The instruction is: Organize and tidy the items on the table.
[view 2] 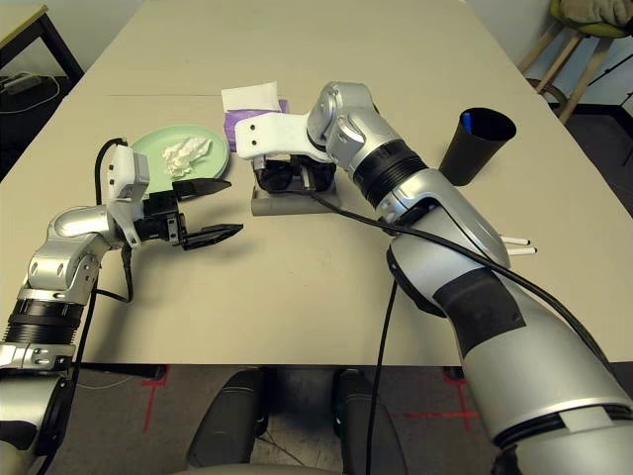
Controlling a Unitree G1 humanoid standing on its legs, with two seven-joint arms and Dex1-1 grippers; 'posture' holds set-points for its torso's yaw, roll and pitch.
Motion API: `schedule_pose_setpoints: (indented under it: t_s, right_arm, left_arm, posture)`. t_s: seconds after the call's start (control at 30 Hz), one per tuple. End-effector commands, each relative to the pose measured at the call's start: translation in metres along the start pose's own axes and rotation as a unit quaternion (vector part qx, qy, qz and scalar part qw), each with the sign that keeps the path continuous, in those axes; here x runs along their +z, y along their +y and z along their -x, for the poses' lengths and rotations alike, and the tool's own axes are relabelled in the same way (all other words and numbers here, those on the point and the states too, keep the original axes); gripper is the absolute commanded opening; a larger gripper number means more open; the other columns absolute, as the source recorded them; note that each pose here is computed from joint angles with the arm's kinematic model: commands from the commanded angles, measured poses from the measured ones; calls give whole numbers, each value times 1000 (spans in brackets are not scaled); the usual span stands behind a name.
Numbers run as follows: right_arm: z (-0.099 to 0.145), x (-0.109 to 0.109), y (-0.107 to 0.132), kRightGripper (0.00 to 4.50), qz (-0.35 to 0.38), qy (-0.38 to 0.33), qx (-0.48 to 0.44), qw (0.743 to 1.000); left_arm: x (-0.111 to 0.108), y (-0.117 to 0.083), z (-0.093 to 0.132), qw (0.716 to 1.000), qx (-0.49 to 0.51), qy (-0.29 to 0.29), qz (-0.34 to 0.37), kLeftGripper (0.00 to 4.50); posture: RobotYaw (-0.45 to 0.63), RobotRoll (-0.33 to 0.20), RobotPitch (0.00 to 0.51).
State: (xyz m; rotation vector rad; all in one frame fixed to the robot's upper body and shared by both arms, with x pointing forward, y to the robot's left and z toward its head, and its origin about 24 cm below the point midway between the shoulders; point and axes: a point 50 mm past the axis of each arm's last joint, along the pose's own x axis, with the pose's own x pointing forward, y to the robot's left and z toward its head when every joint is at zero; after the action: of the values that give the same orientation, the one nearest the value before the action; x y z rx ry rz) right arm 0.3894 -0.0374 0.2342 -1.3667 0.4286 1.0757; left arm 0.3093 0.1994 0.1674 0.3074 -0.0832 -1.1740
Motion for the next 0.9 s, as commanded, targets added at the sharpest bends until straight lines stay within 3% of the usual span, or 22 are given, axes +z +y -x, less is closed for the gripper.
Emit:
schedule_pose_setpoints:
  t_s: [0.03, 0.9]
  right_arm:
    - [-3, -1, 3, 349, -10, -2, 11, 1000]
    - [-11, -12, 9, 340, -55, 20, 50, 997]
  left_arm:
    - [4, -3, -5, 1000, -10, -4, -12, 4500]
    - [5, -6, -7, 1000, -11, -8, -14, 4500]
  posture:
    - [264, 0, 155]
    - [273, 0, 149]
